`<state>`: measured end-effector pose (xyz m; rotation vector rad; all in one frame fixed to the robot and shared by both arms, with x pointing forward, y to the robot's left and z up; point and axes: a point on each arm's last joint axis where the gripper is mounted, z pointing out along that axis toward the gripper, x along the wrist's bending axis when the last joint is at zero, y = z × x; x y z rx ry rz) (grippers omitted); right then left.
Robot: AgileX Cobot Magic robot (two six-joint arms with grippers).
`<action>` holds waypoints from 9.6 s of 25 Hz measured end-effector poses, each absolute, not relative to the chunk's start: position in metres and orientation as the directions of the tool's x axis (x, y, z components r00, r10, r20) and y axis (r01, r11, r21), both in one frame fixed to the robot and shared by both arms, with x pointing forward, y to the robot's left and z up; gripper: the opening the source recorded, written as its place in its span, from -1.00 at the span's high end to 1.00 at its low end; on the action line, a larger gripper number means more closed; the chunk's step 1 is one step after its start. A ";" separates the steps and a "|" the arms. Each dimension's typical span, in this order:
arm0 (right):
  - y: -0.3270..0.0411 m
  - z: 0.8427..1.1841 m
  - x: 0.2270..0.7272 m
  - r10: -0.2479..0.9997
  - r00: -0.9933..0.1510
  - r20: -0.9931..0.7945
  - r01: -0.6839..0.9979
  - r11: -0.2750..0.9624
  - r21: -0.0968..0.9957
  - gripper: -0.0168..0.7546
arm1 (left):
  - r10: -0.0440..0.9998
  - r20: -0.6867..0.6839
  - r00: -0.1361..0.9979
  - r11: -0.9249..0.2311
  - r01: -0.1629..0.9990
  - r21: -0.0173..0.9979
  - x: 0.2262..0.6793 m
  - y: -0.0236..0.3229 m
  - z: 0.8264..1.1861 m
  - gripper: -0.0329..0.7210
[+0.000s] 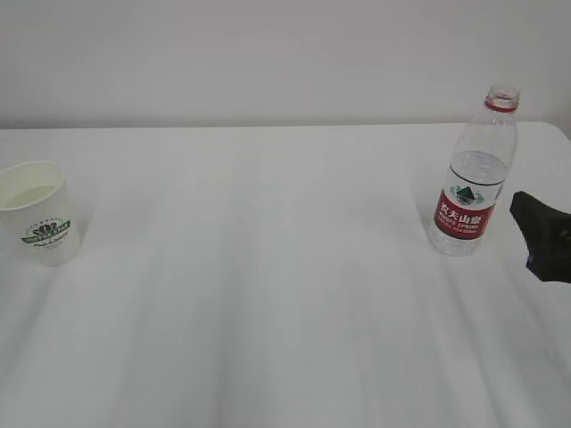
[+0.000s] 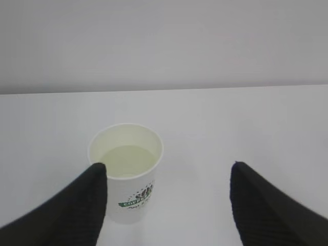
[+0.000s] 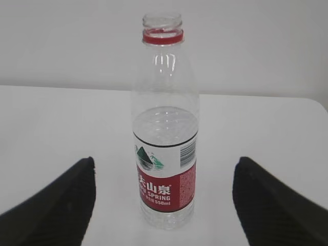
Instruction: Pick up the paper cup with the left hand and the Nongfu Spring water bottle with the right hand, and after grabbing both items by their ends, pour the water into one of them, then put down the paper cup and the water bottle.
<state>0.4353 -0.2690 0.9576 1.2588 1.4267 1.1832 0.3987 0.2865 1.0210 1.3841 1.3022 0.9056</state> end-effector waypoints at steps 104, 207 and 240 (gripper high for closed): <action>-0.276 1.041 0.346 0.954 -0.263 -0.144 0.318 0.227 0.921 -0.58 | 0.985 -0.139 0.106 0.044 0.621 0.783 0.258 0.310 1.059 -0.42; -0.303 1.051 0.238 0.979 -0.182 -0.090 0.508 0.172 0.844 -0.58 | 0.974 -0.118 0.193 0.011 0.482 0.876 0.235 0.318 1.058 -0.18; -0.305 1.050 0.228 0.980 -0.178 -0.087 0.463 0.162 0.871 -0.58 | 0.974 -0.118 0.193 0.011 0.482 0.876 0.235 0.318 1.058 -0.09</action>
